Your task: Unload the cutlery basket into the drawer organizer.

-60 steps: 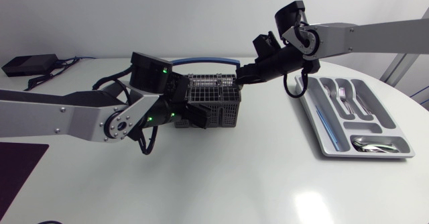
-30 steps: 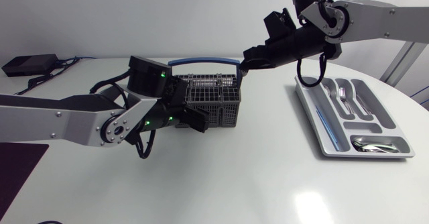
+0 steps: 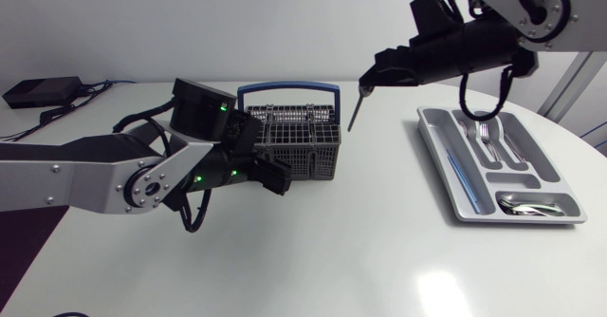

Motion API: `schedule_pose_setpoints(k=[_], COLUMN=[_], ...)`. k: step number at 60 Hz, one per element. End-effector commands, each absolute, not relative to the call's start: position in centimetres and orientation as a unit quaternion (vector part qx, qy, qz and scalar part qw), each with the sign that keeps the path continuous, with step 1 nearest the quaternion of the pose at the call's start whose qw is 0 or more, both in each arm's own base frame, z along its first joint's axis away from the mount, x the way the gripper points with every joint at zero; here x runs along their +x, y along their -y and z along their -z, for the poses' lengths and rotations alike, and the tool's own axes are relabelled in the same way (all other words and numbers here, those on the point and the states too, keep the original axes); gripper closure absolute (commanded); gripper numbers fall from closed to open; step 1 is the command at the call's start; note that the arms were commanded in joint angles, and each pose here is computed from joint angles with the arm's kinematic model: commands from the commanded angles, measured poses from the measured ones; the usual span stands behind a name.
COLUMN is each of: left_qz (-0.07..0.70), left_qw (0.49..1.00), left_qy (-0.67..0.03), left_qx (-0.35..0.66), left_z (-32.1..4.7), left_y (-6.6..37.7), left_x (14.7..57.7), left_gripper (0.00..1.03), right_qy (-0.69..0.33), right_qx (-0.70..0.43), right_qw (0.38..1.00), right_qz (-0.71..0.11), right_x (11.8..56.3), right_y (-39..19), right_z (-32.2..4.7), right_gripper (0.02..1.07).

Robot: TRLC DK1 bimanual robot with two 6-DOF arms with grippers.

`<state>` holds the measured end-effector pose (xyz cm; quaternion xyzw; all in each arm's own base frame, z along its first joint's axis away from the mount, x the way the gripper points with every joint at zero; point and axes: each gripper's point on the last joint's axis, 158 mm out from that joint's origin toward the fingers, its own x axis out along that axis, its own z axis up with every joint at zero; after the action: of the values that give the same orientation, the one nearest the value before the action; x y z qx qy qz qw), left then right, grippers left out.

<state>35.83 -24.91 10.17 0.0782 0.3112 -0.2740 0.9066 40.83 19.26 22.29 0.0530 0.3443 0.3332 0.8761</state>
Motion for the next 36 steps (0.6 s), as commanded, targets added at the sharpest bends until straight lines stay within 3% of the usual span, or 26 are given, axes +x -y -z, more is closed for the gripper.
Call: schedule_pose_setpoints(k=[1, 23, 36], left_qz=[0.278, 0.272, 0.268], left_qw=[0.904, 0.896, 0.887], left_qy=[-0.316, -0.341, -0.363], left_qx=[0.08, 0.085, 0.095], left_z=[-10.7, -10.8, -10.2], left_y=[24.8, 23.5, 22.6], left_x=[35.0, 33.4, 32.4], left_gripper=[0.06, 0.06, 0.06], right_qy=[-0.362, -0.415, -0.442], right_qx=[0.048, -0.03, -0.1], right_qw=[0.877, 0.886, 0.886], right_qz=[-0.314, -0.205, -0.099], right_x=[39.6, 37.1, 35.4], right_y=[-17.4, -7.9, 0.5], right_z=[-21.3, -16.8, -14.1], right_gripper=[1.01, 1.01, 1.01])
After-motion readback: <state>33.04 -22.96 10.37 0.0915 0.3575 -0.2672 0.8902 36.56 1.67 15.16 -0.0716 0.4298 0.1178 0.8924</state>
